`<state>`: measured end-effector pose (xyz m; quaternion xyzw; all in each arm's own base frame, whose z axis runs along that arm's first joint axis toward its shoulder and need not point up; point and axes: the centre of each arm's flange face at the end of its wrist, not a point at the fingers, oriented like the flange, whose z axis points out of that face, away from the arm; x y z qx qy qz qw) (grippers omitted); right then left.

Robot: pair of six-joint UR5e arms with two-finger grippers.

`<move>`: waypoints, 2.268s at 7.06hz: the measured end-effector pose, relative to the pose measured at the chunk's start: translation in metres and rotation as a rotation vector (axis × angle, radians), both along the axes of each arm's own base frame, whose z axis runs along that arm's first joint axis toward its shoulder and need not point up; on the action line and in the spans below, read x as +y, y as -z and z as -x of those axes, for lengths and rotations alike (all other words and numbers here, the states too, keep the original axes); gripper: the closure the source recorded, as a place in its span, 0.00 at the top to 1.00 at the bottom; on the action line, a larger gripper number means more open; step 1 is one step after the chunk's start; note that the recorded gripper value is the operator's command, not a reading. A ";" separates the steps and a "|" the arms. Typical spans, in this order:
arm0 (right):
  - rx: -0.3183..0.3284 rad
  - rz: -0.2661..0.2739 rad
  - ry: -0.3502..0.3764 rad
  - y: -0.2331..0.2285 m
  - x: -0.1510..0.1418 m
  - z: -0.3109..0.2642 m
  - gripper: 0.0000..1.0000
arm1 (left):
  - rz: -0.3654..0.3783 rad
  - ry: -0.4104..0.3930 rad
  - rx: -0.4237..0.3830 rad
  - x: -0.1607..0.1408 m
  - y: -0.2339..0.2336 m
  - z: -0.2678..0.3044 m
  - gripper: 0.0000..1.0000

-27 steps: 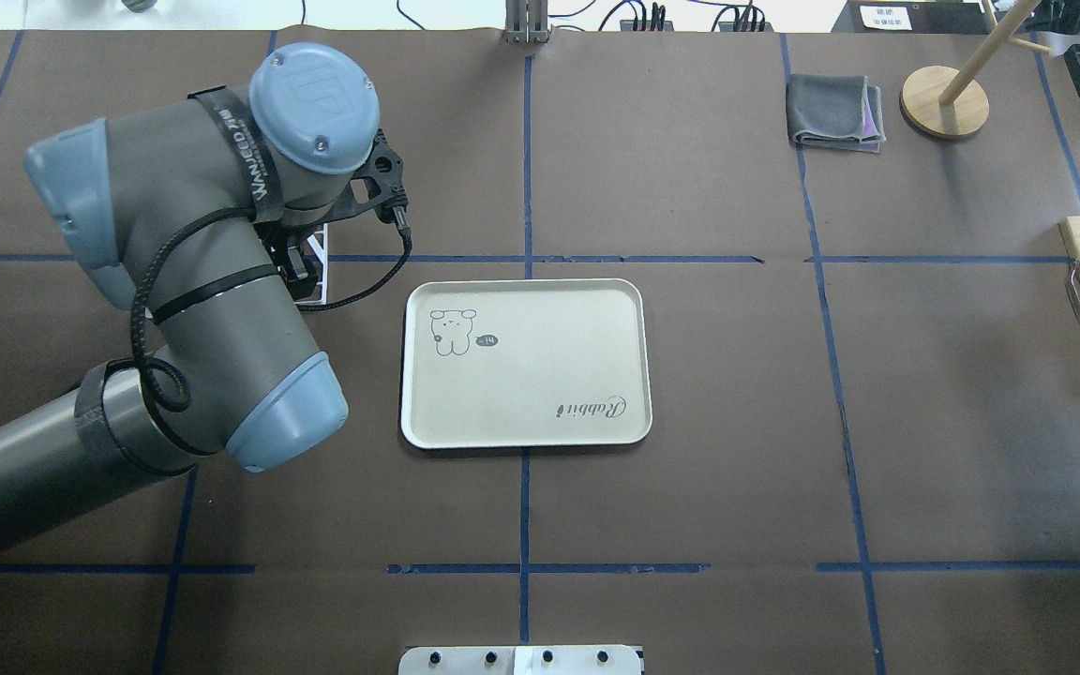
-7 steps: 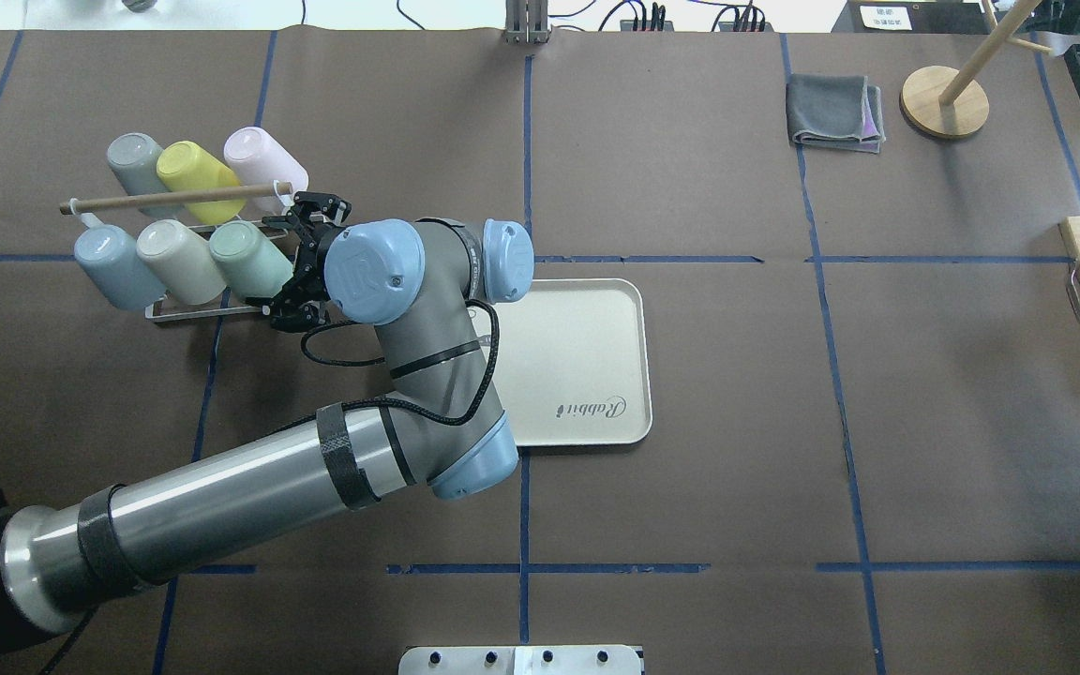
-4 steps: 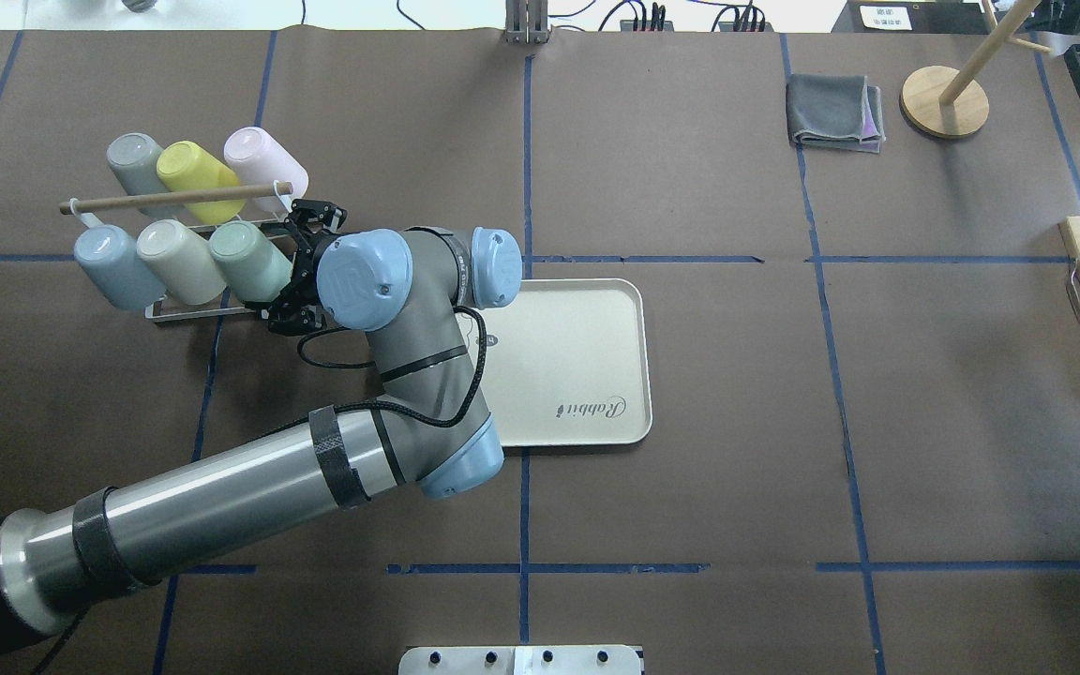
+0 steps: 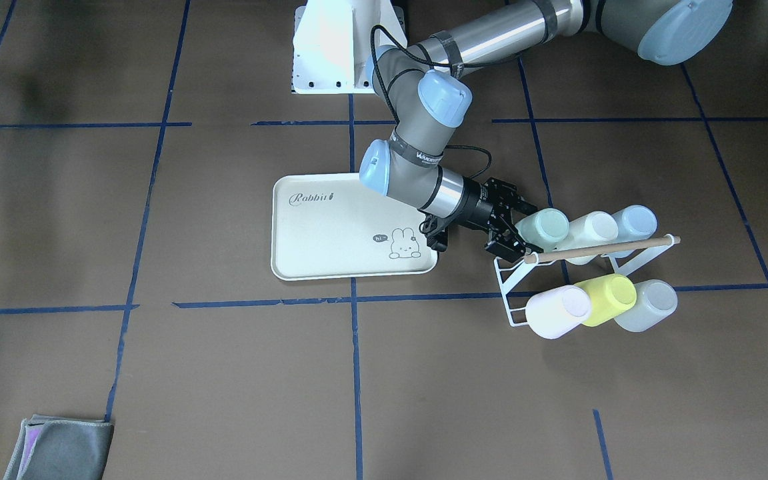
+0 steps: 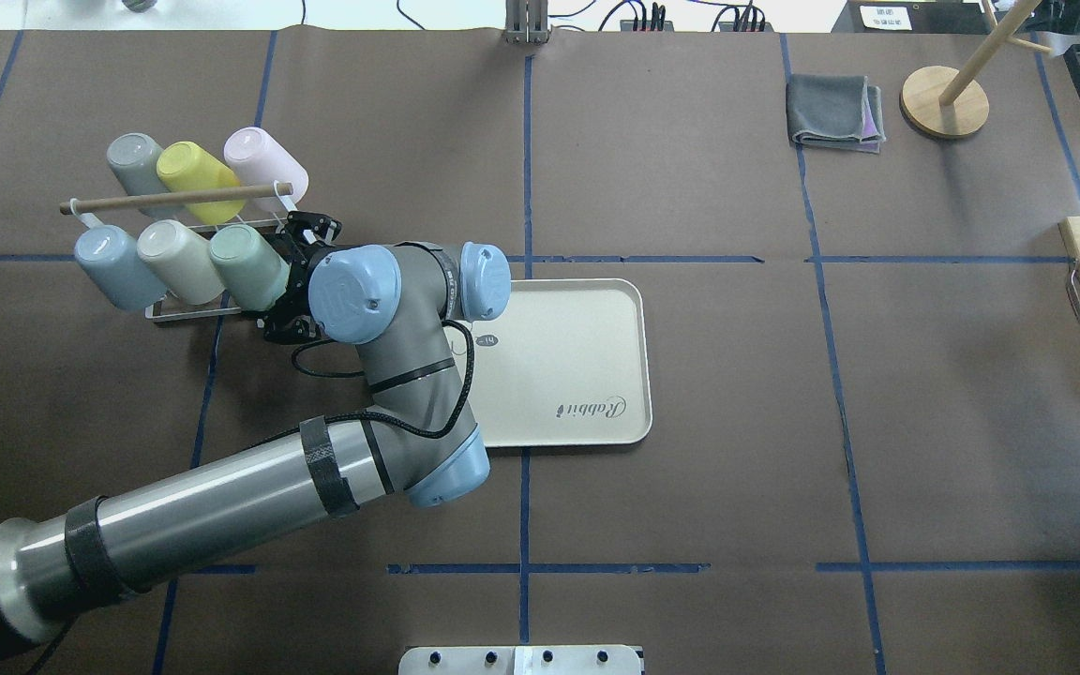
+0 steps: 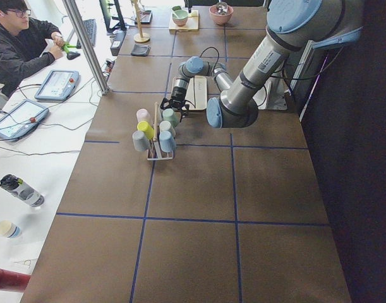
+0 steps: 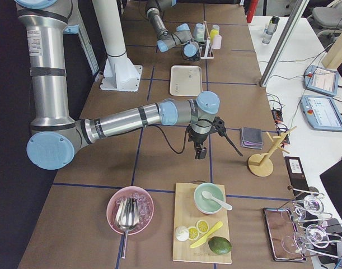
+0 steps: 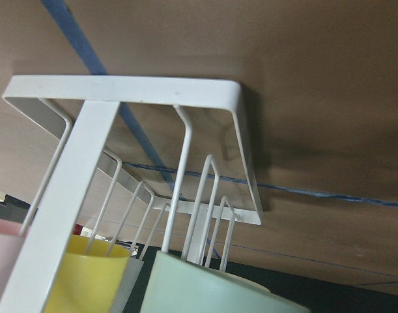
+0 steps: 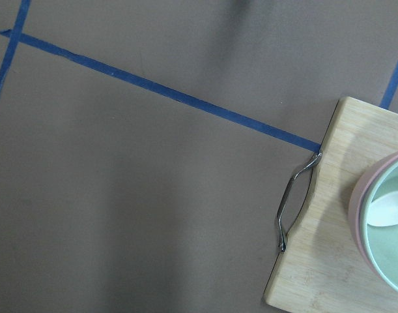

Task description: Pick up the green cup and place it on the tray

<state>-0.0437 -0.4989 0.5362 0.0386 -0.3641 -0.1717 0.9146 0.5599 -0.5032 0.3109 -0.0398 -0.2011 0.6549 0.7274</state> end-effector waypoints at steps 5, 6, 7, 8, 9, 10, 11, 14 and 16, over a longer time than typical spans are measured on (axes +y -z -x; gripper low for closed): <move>0.003 0.006 0.001 -0.004 0.003 -0.001 1.00 | -0.011 0.007 0.015 -0.001 0.001 -0.002 0.75; 0.003 0.006 0.001 -0.004 0.003 -0.001 1.00 | -0.017 0.020 0.021 -0.001 0.002 -0.003 0.67; 0.003 0.006 0.001 -0.004 0.003 -0.001 1.00 | -0.021 0.032 0.024 -0.001 0.002 -0.002 0.62; 0.003 0.006 0.001 -0.004 0.003 -0.001 1.00 | -0.024 0.039 0.026 -0.002 0.003 -0.002 0.62; 0.003 0.006 0.001 -0.004 0.003 -0.001 1.00 | -0.026 0.043 0.029 -0.001 0.004 -0.002 0.62; 0.002 0.006 0.001 -0.004 0.003 -0.001 1.00 | -0.029 0.044 0.031 -0.002 0.005 -0.001 0.62; 0.002 0.006 0.001 -0.004 0.003 -0.001 1.00 | -0.032 0.044 0.033 -0.002 0.008 0.000 0.63; 0.002 0.006 0.001 -0.004 0.004 -0.001 1.00 | -0.032 0.043 0.026 -0.003 0.017 0.010 0.63; 0.003 0.006 0.001 -0.004 0.005 -0.001 1.00 | -0.028 0.041 0.019 0.005 0.038 0.027 0.64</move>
